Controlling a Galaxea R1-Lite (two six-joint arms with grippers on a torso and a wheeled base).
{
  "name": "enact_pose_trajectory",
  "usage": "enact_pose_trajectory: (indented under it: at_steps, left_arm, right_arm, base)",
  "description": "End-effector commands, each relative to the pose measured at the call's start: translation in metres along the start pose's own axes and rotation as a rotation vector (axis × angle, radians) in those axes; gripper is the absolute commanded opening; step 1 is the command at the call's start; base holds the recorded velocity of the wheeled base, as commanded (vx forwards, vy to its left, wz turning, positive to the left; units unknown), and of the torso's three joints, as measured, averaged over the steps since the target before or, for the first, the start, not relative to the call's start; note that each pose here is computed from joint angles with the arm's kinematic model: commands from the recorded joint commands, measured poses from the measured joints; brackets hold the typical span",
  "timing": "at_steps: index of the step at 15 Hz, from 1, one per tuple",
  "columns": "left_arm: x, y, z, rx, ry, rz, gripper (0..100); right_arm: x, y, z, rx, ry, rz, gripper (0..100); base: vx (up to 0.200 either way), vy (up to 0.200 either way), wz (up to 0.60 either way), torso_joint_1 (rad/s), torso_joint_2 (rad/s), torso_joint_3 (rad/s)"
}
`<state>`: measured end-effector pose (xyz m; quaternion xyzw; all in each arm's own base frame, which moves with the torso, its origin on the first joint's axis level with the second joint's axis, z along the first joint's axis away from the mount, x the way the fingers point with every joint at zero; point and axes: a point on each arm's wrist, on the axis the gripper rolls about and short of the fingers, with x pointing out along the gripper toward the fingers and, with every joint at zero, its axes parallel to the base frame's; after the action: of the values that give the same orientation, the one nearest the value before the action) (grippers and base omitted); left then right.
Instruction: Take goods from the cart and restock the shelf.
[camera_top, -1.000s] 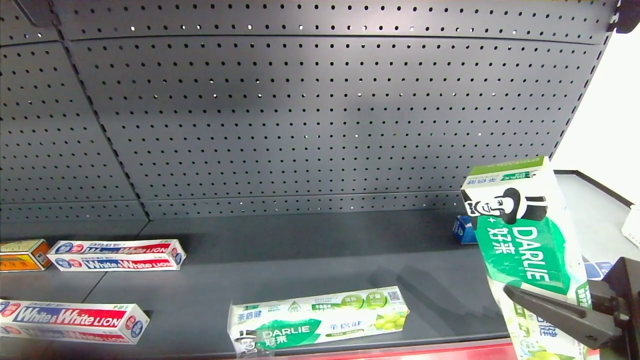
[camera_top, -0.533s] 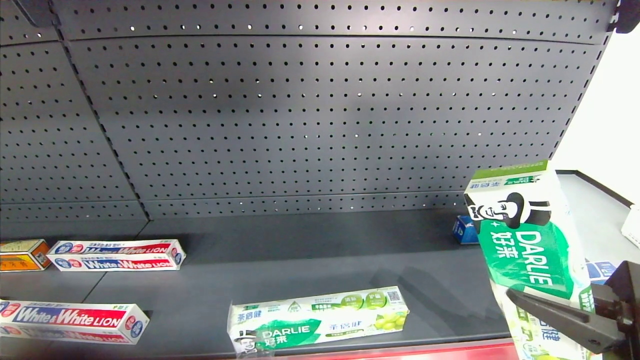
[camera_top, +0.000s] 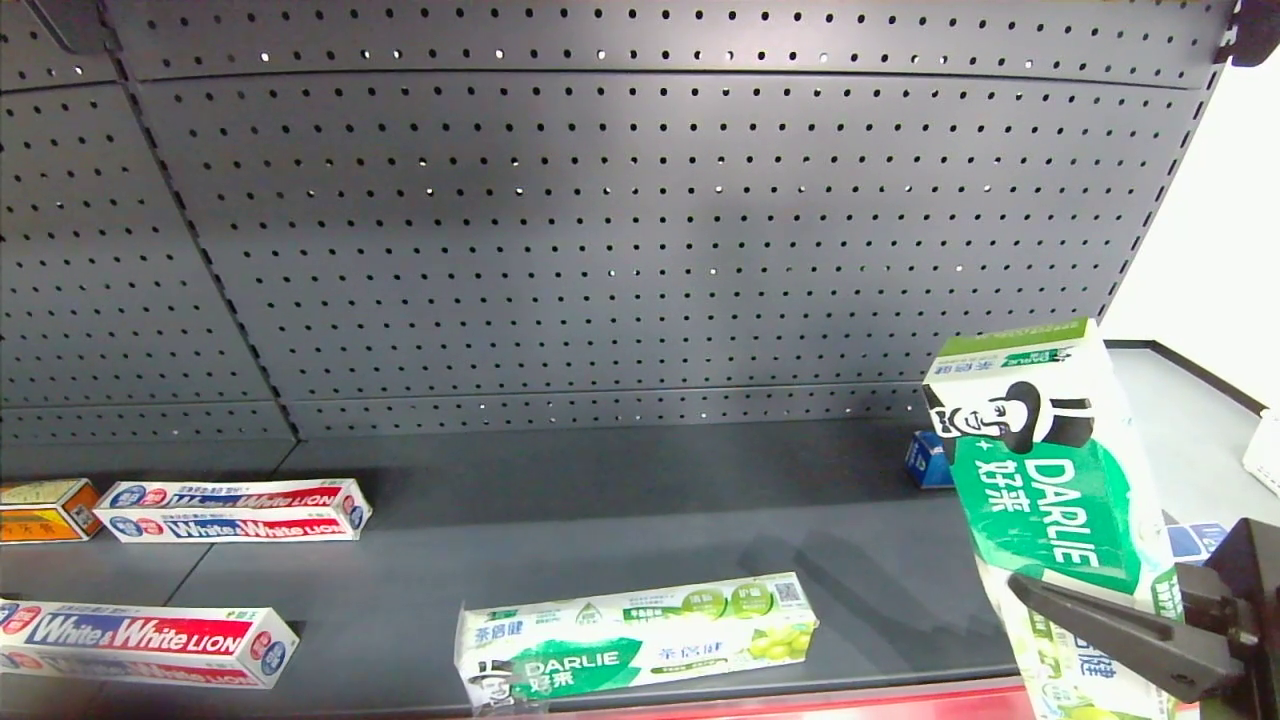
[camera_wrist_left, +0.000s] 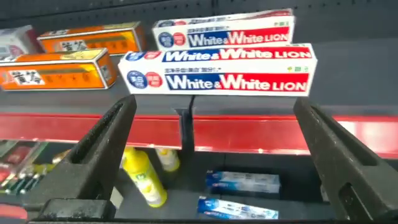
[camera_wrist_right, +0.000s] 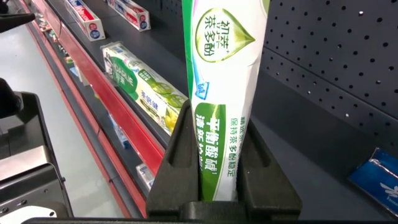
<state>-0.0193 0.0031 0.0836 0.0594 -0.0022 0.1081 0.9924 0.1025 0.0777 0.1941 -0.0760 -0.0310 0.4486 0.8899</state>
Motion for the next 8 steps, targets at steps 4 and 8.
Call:
enact_pose_trajectory:
  at_steps: [4, 8]
  left_arm:
    - [-0.0047, -0.004, -0.0013, 0.055, -0.086, -0.278, 100]
    - [-0.0044, 0.0001, -0.0023, -0.093, -0.033, -0.097, 100]
  right_arm:
    - [0.0036, -0.0009, -0.0004, 0.001, 0.008, 0.004, 0]
    - [0.0025, -0.0004, 0.0002, -0.001, 0.002, 0.005, 0]
  base:
    - [0.0, 0.0, 0.0, 0.0, 0.0, 0.0]
    - [0.0, 0.0, 0.0, 0.0, 0.0, 0.0]
